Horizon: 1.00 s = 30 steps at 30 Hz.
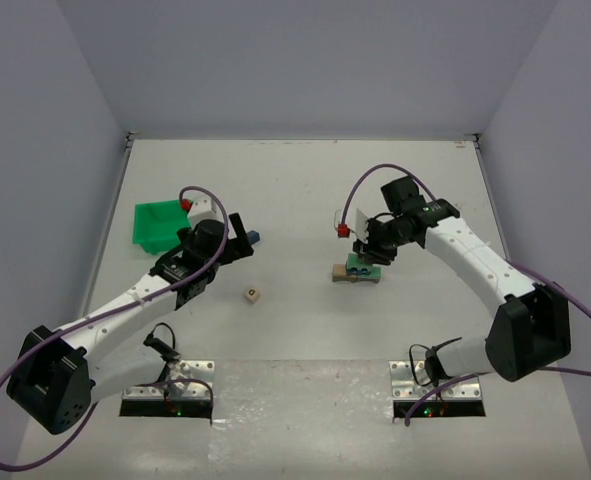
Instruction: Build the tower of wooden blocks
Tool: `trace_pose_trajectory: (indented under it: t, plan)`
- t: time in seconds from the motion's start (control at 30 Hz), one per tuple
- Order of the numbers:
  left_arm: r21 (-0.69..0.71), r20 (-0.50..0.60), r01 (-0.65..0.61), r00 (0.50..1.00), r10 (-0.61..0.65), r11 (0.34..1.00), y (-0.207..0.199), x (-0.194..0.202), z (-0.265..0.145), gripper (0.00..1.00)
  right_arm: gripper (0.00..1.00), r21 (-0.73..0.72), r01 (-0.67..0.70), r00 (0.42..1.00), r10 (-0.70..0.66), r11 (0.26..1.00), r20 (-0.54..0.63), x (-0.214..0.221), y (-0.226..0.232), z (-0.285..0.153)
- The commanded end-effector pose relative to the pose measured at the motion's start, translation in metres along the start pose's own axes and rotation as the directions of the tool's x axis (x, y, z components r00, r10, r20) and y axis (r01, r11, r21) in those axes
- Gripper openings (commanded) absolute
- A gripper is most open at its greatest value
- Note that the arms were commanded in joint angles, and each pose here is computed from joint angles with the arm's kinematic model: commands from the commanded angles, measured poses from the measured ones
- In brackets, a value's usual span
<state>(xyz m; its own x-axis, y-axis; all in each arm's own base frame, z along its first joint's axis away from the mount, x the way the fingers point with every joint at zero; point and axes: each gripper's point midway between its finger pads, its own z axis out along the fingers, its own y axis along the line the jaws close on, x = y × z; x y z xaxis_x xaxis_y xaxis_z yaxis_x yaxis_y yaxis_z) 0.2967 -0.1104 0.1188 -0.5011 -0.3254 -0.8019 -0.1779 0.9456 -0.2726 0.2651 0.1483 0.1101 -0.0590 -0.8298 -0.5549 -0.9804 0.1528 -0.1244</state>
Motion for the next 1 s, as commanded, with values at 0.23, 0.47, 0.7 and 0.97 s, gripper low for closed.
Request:
trace_pose_trajectory:
  t: [0.23,0.47,0.7,0.97]
  plan:
    - [0.048,0.051,0.01,0.999,-0.012,0.999,-0.0181,-0.022,-0.0029,1.0,0.18,0.034,0.018,1.0,-0.019,0.999,0.023,-0.0051,-0.0132,0.004]
    - [0.051,0.049,0.006,0.999,-0.008,0.999,-0.0184,-0.022,-0.0037,1.0,0.19,0.018,0.026,1.0,-0.026,0.999,0.014,-0.0025,-0.0099,0.0048]
    - [0.054,0.048,0.006,0.999,-0.008,0.999,-0.0189,-0.0218,-0.004,1.0,0.2,0.021,0.022,1.0,-0.022,1.0,0.012,-0.0022,-0.0108,0.0053]
    - [0.05,0.048,0.004,0.999,-0.007,0.999,-0.018,-0.0216,-0.0041,1.0,0.22,0.012,0.021,1.0,-0.022,1.0,0.01,-0.0014,-0.0096,0.0062]
